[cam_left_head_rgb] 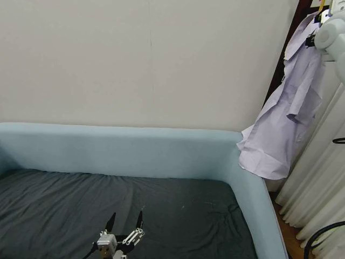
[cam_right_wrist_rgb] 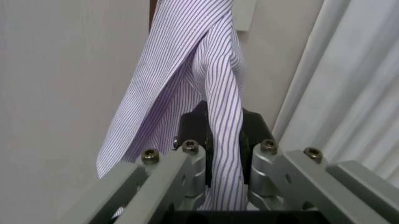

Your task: Pick up the clothes from the sofa and hang them on the clothes hanger.

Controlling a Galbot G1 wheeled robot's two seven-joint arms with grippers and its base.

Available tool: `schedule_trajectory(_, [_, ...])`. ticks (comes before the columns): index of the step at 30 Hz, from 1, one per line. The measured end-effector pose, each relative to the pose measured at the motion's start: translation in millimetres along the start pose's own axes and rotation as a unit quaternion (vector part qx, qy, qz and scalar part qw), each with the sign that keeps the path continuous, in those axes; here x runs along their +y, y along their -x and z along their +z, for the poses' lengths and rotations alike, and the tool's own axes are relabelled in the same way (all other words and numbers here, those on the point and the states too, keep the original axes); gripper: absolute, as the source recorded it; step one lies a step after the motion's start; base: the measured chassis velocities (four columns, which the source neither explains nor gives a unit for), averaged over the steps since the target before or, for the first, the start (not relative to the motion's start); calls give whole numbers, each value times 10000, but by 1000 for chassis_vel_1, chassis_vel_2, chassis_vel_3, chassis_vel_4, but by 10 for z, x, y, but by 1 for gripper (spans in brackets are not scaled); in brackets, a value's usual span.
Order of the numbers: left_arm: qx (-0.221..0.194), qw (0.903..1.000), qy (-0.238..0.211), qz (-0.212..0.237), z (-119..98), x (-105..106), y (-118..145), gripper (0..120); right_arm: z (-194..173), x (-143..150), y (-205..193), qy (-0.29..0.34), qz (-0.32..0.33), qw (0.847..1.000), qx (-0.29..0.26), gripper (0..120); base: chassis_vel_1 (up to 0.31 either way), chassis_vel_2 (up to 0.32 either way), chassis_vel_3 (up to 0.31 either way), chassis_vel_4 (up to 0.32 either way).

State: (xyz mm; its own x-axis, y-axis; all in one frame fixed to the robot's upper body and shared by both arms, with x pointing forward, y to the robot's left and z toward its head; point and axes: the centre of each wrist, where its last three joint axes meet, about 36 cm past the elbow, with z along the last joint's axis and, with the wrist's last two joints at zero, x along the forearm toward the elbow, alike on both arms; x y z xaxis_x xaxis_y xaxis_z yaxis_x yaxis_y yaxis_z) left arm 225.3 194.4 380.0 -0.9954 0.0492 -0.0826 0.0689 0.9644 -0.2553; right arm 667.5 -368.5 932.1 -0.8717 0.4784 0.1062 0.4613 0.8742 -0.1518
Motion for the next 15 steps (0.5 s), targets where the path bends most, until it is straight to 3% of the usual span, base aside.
schedule_trajectory(15, [-3,10000,-66,33,1,-23,-41,100,-204,12,105,557,50,9976,417,7,0,0,0,0])
